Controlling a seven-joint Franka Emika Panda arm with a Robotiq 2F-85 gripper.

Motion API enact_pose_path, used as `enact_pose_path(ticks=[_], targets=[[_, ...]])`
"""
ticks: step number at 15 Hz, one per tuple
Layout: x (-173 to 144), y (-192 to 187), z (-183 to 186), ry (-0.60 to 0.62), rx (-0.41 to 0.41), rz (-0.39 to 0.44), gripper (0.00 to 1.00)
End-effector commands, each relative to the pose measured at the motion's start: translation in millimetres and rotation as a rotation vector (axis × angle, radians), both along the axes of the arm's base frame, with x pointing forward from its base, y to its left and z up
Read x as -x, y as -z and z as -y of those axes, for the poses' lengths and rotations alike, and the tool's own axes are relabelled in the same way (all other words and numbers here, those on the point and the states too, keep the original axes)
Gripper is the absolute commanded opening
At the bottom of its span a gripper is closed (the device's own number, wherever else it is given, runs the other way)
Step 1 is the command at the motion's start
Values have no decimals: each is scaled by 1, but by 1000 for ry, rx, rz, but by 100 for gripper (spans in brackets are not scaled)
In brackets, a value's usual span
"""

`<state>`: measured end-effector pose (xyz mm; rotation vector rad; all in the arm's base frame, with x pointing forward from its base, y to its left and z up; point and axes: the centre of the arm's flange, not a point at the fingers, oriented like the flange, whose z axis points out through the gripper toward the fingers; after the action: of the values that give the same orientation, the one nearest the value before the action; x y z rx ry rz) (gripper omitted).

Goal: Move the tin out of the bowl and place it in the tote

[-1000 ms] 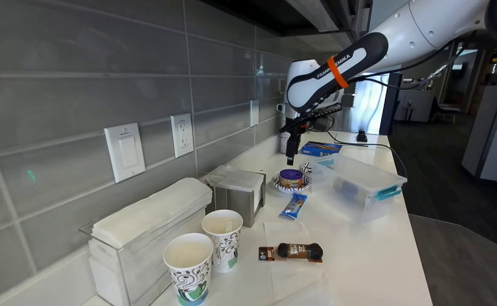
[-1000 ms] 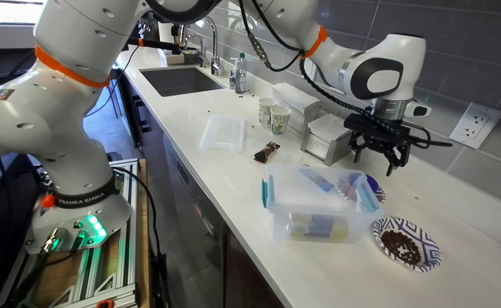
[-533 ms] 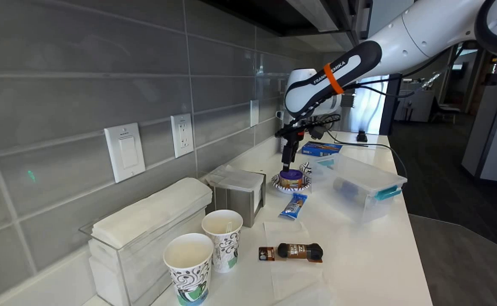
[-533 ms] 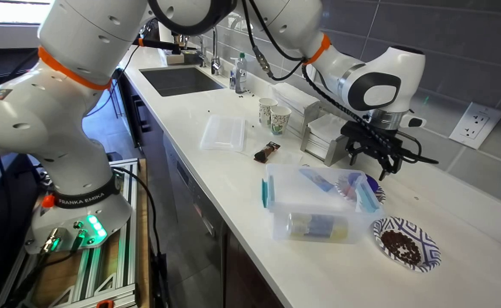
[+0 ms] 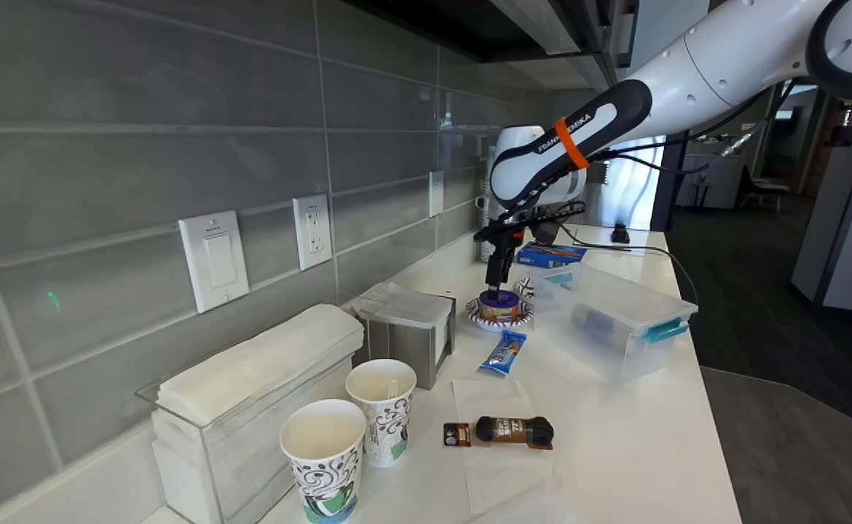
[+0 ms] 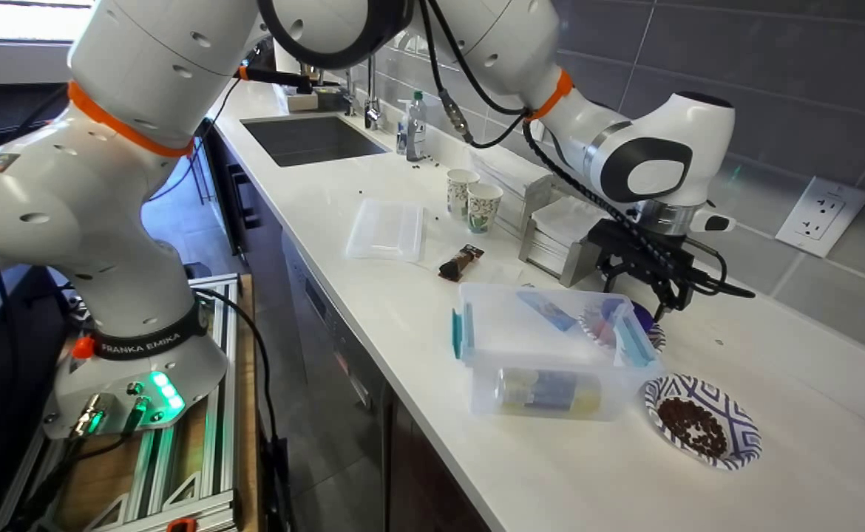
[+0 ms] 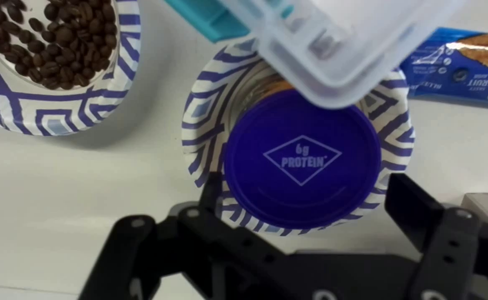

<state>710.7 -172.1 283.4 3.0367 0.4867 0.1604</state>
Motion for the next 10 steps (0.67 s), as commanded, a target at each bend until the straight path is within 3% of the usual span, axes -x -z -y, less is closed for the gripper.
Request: enact_pose_path(ticks=[1, 10], targets=[[-1, 13, 8, -8, -12, 11, 100], [1, 19, 11, -22, -80, 37, 100]])
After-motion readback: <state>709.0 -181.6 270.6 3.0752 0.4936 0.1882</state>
